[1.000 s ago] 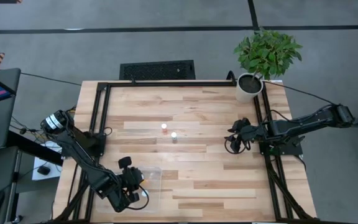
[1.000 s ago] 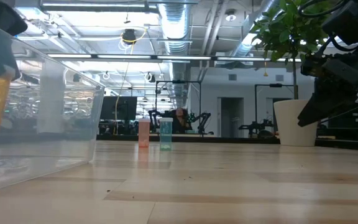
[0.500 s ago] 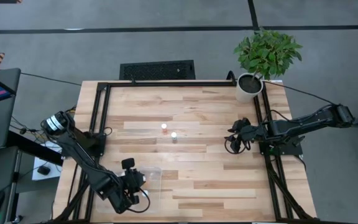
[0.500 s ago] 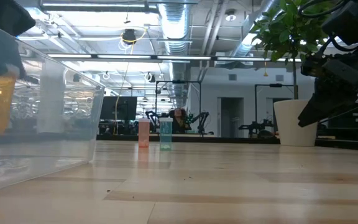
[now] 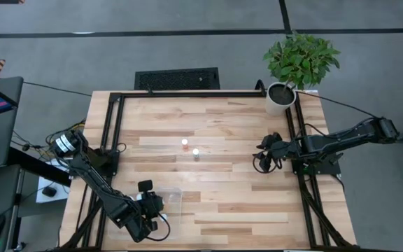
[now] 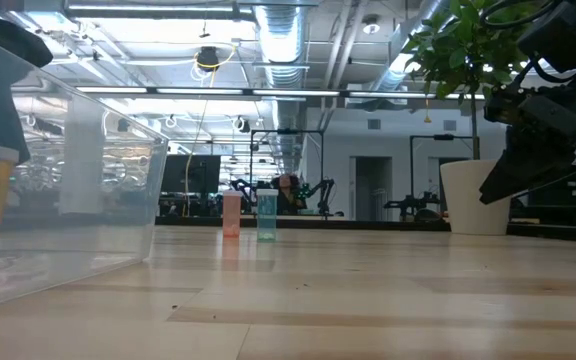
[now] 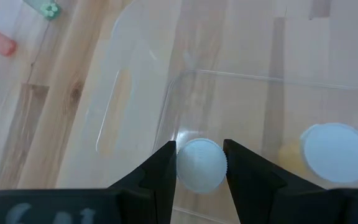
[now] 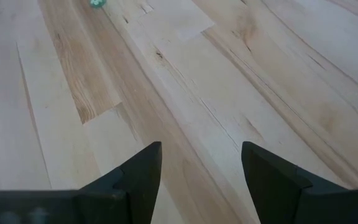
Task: Pick and place medicine bottles into bin by pill shape (circle, oval)
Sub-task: Put the small orange pill bottle into the right transparent bin, then put the blue pill bottle into the right transparent bin
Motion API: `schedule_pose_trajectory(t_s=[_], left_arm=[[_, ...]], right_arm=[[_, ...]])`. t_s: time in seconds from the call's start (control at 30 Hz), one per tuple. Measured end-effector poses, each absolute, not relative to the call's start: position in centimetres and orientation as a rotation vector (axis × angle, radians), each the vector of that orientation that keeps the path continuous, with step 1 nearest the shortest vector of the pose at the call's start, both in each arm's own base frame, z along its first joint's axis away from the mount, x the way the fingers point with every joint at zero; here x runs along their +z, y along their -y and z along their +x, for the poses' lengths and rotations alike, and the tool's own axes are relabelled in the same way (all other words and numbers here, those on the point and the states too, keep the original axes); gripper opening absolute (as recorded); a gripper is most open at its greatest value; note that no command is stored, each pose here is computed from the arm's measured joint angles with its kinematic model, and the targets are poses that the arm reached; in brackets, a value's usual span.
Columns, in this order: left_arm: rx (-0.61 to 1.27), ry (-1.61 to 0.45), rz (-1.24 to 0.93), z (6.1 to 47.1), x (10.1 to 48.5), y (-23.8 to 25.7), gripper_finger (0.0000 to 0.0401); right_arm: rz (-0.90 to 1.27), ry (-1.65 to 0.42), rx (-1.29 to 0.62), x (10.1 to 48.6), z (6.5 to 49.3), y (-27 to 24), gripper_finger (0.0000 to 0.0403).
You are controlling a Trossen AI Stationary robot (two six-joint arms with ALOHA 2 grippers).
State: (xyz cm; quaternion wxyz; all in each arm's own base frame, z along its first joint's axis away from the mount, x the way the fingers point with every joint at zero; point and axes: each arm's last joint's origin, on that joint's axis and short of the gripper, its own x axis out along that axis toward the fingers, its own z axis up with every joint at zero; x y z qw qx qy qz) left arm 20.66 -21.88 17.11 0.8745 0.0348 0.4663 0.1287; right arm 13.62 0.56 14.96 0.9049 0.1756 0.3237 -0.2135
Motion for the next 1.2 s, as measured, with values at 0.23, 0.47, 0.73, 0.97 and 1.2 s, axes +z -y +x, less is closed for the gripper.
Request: schedule_pose_trajectory(t_s=[0.23, 0.47, 0.73, 0.97, 1.2], left_arm=[[0.274, -0.972, 0.061, 20.67, 17.11, 21.89, 0.0117], [0.273, -0.969, 0.058, 20.70, 17.12, 21.92, 0.0117], [0.275, -0.972, 0.036, 20.72, 17.10, 21.96, 0.0166], [0.269, -0.988, 0.020, 20.68, 17.07, 22.00, 0.0202], [0.273, -0.987, 0.014, 20.68, 17.07, 22.00, 0.0217]], right_arm=[[0.362, -0.669, -0.441, 14.96, 13.62, -0.56, 0.0234], [0.362, -0.669, -0.441, 14.96, 13.62, -0.56, 0.0234], [0.362, -0.669, -0.441, 14.96, 13.62, -0.56, 0.0234], [0.362, -0.669, -0.440, 14.96, 13.61, -0.56, 0.0234], [0.361, -0.669, -0.440, 14.96, 13.62, -0.56, 0.0234]])
